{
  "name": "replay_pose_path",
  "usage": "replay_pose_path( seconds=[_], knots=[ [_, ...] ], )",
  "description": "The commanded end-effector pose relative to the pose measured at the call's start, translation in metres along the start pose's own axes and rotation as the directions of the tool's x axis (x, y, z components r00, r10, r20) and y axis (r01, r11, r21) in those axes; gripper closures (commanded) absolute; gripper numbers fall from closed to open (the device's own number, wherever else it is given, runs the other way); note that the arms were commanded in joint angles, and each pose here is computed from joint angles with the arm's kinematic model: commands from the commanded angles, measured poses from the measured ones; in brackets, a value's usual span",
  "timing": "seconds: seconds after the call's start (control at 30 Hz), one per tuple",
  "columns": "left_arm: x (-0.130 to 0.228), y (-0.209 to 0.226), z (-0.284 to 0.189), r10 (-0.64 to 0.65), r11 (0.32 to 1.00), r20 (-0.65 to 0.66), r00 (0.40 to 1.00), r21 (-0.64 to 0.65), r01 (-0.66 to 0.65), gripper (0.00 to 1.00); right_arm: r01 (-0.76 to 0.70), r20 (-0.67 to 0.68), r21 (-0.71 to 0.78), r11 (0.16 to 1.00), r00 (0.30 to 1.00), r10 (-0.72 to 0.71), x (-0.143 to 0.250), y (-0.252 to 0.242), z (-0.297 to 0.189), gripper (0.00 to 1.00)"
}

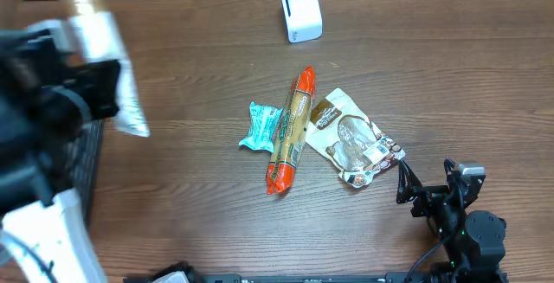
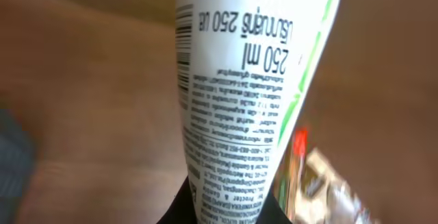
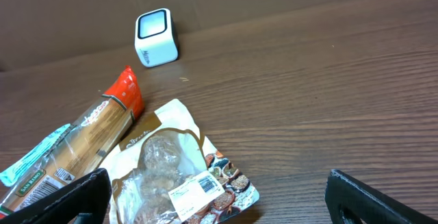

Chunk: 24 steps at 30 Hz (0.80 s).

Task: Scan the item barcode
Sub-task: 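Carry the lotion tube out and lay it left of the wipes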

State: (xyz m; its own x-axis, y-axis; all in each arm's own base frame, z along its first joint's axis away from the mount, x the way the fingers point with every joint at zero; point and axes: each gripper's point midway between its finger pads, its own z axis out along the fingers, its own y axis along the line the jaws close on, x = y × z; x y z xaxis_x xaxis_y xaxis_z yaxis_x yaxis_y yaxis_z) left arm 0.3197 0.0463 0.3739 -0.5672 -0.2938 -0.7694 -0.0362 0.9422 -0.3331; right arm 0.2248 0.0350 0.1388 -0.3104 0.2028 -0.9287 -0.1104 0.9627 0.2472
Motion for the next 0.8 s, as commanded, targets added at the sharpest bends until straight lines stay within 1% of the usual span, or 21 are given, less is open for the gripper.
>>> replay_pose_path(
  seconds=[0.0,0.1,0.2,0.27,0.3,0.4,0.53,0.63,0.77],
  knots=[
    [0.044,0.006,0.055,0.076,0.984,-0.187,0.979,-0.143,-0.104,0.96,0.001,-0.008,0.004,1.0,1.0,-0.001,0.003,-0.001,0.0,0.0],
    [0.075,0.008,0.09,0.125,0.963,-0.297,0.947,-0.193,-0.188,0.96,0.001,-0.008,0.004,1.0,1.0,-0.001,0.003,-0.001,0.0,0.0],
    [0.108,0.002,0.129,0.159,0.956,-0.393,0.906,-0.167,-0.24,0.96,0.001,-0.008,0.004,1.0,1.0,-0.001,0.003,-0.001,0.0,0.0],
    [0.129,0.002,0.15,0.146,0.959,-0.443,0.884,-0.157,-0.238,0.96,0.001,-0.008,0.004,1.0,1.0,-0.001,0.003,-0.001,0.0,0.0],
    [0.15,0.006,0.17,0.117,0.961,-0.495,0.861,-0.163,-0.224,0.96,0.001,-0.008,0.004,1.0,1.0,-0.001,0.003,-0.001,0.0,0.0],
    [0.181,0.016,0.196,0.05,0.963,-0.564,0.824,-0.192,-0.19,0.96,0.001,-0.008,0.004,1.0,1.0,-0.001,0.003,-0.001,0.0,0.0],
    [0.219,0.021,0.223,0.013,0.966,-0.639,0.769,-0.191,-0.175,0.96,0.001,-0.008,0.004,1.0,1.0,-0.001,0.003,-0.001,0.0,0.0],
    [0.241,0.02,0.238,0.005,0.968,-0.681,0.733,-0.18,-0.174,0.96,0.001,-0.008,0.004,1.0,1.0,-0.001,0.003,-0.001,0.0,0.0],
    [0.26,0.016,0.249,-0.012,0.967,-0.709,0.705,-0.188,-0.173,0.96,0.001,-0.008,0.004,1.0,1.0,-0.001,0.003,-0.001,0.0,0.0]
  ],
)
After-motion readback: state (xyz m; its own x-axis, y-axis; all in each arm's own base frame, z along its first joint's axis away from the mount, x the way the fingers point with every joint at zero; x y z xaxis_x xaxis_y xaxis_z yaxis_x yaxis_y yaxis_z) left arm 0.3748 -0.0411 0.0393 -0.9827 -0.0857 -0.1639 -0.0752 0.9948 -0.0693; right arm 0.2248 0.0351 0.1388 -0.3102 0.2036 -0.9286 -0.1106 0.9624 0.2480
